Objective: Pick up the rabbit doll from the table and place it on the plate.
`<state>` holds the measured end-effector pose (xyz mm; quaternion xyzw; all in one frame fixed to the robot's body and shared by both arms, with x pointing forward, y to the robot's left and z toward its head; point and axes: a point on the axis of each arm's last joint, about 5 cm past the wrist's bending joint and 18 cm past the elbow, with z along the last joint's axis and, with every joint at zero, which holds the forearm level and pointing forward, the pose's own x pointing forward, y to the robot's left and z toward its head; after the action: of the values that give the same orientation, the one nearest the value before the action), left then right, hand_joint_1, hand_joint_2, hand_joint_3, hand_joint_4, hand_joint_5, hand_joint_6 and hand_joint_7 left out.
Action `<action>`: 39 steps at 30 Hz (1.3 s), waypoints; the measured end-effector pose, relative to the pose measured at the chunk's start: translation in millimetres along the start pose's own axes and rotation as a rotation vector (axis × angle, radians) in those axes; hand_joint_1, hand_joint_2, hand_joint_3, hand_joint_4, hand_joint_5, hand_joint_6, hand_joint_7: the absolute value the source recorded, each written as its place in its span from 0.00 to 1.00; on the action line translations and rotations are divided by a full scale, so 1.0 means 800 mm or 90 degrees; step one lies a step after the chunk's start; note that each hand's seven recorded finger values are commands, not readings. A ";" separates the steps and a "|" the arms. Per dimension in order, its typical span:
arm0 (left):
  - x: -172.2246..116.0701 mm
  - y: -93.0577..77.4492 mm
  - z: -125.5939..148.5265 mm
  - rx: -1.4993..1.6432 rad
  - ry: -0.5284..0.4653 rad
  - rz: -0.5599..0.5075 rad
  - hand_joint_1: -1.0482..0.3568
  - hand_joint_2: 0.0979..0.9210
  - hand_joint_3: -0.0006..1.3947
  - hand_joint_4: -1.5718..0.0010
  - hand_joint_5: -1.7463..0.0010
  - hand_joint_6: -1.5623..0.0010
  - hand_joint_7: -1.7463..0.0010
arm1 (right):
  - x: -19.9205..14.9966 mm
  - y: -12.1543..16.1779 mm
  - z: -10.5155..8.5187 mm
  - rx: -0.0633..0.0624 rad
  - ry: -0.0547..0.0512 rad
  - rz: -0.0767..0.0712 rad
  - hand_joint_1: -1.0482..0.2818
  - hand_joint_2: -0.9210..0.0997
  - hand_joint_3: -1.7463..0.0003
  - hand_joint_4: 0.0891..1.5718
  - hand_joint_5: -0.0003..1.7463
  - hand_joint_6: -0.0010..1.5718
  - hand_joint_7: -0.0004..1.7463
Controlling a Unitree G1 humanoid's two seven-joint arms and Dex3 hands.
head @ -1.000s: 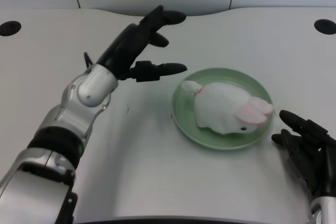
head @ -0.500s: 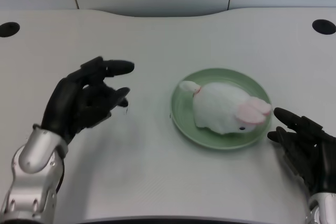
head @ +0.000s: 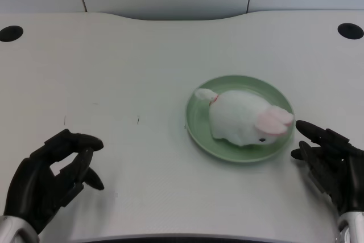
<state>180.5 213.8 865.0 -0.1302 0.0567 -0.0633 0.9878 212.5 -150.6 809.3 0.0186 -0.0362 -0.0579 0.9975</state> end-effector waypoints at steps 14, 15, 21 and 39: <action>0.000 0.013 -0.022 -0.021 0.011 0.029 0.35 1.00 0.42 0.53 0.00 0.70 0.06 | 0.0029 -0.0135 0.0018 -0.001 -0.003 0.016 0.53 0.00 0.83 0.31 0.58 0.58 0.00; 0.002 0.014 -0.022 -0.022 0.008 0.030 0.35 1.00 0.42 0.53 0.00 0.70 0.06 | 0.0032 -0.0134 0.0019 -0.001 -0.002 0.015 0.53 0.00 0.83 0.32 0.58 0.58 0.00; 0.008 0.014 -0.019 -0.023 0.002 0.029 0.35 1.00 0.39 0.53 0.00 0.69 0.09 | 0.0040 -0.0135 0.0021 0.000 -0.001 0.011 0.55 0.00 0.82 0.34 0.57 0.57 0.00; 0.011 0.012 -0.026 -0.006 -0.006 0.032 0.37 1.00 0.40 0.55 0.00 0.73 0.05 | 0.0035 -0.0135 -0.0012 0.006 0.014 -0.039 0.56 0.00 0.83 0.39 0.51 0.60 0.01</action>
<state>187.7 216.6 841.3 -0.1334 0.0554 -0.0375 0.9888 214.0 -161.6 808.0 0.0252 -0.0248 -0.0882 0.9955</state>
